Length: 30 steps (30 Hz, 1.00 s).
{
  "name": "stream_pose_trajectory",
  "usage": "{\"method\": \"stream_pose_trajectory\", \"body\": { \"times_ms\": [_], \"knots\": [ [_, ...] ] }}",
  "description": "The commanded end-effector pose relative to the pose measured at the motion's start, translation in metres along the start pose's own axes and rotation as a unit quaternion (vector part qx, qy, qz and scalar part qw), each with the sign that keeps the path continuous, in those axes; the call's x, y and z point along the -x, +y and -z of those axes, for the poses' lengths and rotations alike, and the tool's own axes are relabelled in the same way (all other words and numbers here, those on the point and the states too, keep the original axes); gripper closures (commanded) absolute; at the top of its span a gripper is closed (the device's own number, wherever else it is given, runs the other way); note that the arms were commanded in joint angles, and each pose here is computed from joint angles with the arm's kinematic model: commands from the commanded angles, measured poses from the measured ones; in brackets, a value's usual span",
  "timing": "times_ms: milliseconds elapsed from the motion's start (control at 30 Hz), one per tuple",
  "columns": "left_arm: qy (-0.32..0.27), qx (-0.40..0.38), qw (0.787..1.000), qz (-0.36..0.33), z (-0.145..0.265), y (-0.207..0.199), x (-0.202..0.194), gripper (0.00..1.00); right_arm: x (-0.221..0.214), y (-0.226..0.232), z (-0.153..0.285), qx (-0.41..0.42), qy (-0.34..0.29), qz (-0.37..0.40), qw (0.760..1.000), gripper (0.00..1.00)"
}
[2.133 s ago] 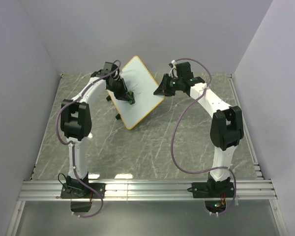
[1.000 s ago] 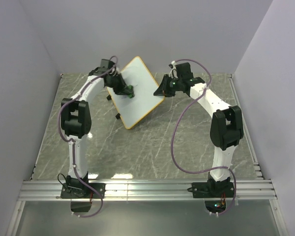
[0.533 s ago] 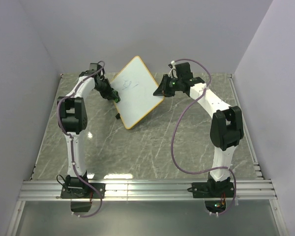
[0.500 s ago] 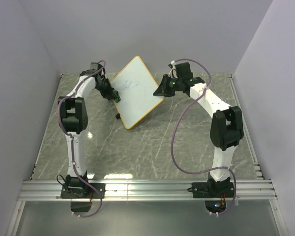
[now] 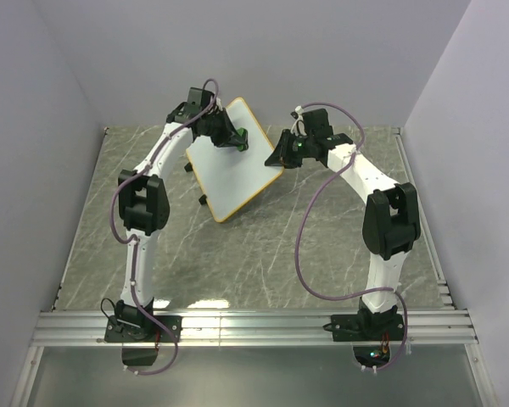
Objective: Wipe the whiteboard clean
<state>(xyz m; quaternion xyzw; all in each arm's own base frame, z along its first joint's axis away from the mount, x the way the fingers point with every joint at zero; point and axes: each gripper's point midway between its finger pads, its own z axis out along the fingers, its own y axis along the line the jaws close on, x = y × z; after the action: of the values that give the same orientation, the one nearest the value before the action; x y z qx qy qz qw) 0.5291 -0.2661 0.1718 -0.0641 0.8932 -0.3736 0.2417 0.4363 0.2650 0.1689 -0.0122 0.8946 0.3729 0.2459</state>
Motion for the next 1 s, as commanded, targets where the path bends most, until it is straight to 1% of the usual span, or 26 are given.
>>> {"method": "stream_pose_trajectory", "body": {
  "times_ms": [0, 67, 100, 167, 200, 233, 333, 367, 467, 533, 667, 767, 800, 867, 900, 933, 967],
  "knots": [
    [0.031, -0.011, 0.999, 0.017, -0.024, 0.006, -0.022, 1.00, -0.065, -0.028, -0.009, -0.077, 0.095, -0.012, 0.992, 1.00],
    [0.024, 0.012, 0.999, 0.029, -0.025, 0.025, -0.017, 1.00, -0.063, -0.028, -0.009, -0.078, 0.093, -0.011, 0.993, 1.00],
    [0.013, 0.038, 0.999, 0.036, -0.025, 0.040, -0.012, 1.00, -0.064, -0.028, -0.008, -0.078, 0.093, -0.010, 0.993, 1.00],
    [0.006, 0.082, 0.995, 0.061, -0.019, 0.077, -0.004, 1.00, -0.064, -0.028, -0.008, -0.079, 0.094, -0.009, 0.992, 1.00],
    [0.008, 0.103, 0.992, 0.074, -0.021, 0.099, -0.004, 1.00, -0.064, -0.028, -0.007, -0.080, 0.093, -0.010, 0.992, 1.00],
    [0.001, 0.131, 0.987, 0.094, -0.013, 0.127, 0.003, 1.00, -0.066, -0.030, -0.007, -0.082, 0.095, -0.009, 0.992, 1.00],
    [-0.004, 0.176, 0.977, 0.117, -0.006, 0.179, 0.007, 1.00, -0.069, -0.031, -0.005, -0.083, 0.097, -0.008, 0.992, 1.00],
    [0.004, 0.188, 0.975, 0.121, -0.008, 0.194, 0.005, 1.00, -0.069, -0.031, -0.005, -0.083, 0.096, -0.008, 0.992, 1.00],
    [0.025, 0.207, 0.971, 0.117, -0.010, 0.209, -0.004, 1.00, -0.072, -0.034, -0.004, -0.085, 0.098, -0.010, 0.991, 1.00],
    [0.030, 0.198, 0.973, 0.114, -0.013, 0.206, -0.007, 1.00, -0.073, -0.034, -0.005, -0.085, 0.099, -0.010, 0.991, 1.00],
    [0.039, 0.146, 0.985, 0.078, -0.021, 0.171, -0.008, 1.00, -0.073, -0.034, -0.008, -0.085, 0.102, -0.012, 0.991, 1.00],
    [0.044, 0.076, 0.996, 0.027, -0.026, 0.114, -0.003, 1.00, -0.072, -0.034, -0.009, -0.083, 0.103, -0.013, 0.991, 1.00],
    [0.037, 0.043, 0.998, 0.001, -0.029, 0.086, 0.001, 1.00, -0.072, -0.034, -0.010, -0.083, 0.104, -0.014, 0.991, 1.00],
    [0.023, -0.004, 1.000, -0.016, -0.023, 0.048, 0.008, 1.00, -0.074, -0.034, -0.011, -0.083, 0.106, -0.014, 0.991, 1.00],
    [0.034, -0.038, 0.998, -0.020, -0.023, 0.029, 0.000, 1.00, -0.075, -0.035, -0.011, -0.085, 0.107, -0.012, 0.991, 1.00],
    [0.016, -0.065, 0.997, -0.036, -0.022, 0.013, 0.008, 1.00, -0.077, -0.036, -0.011, -0.085, 0.110, -0.013, 0.990, 1.00],
    [0.008, -0.081, 0.996, -0.035, -0.014, -0.003, 0.011, 1.00, -0.077, -0.036, -0.011, -0.086, 0.110, -0.014, 0.990, 1.00]
  ]
}}
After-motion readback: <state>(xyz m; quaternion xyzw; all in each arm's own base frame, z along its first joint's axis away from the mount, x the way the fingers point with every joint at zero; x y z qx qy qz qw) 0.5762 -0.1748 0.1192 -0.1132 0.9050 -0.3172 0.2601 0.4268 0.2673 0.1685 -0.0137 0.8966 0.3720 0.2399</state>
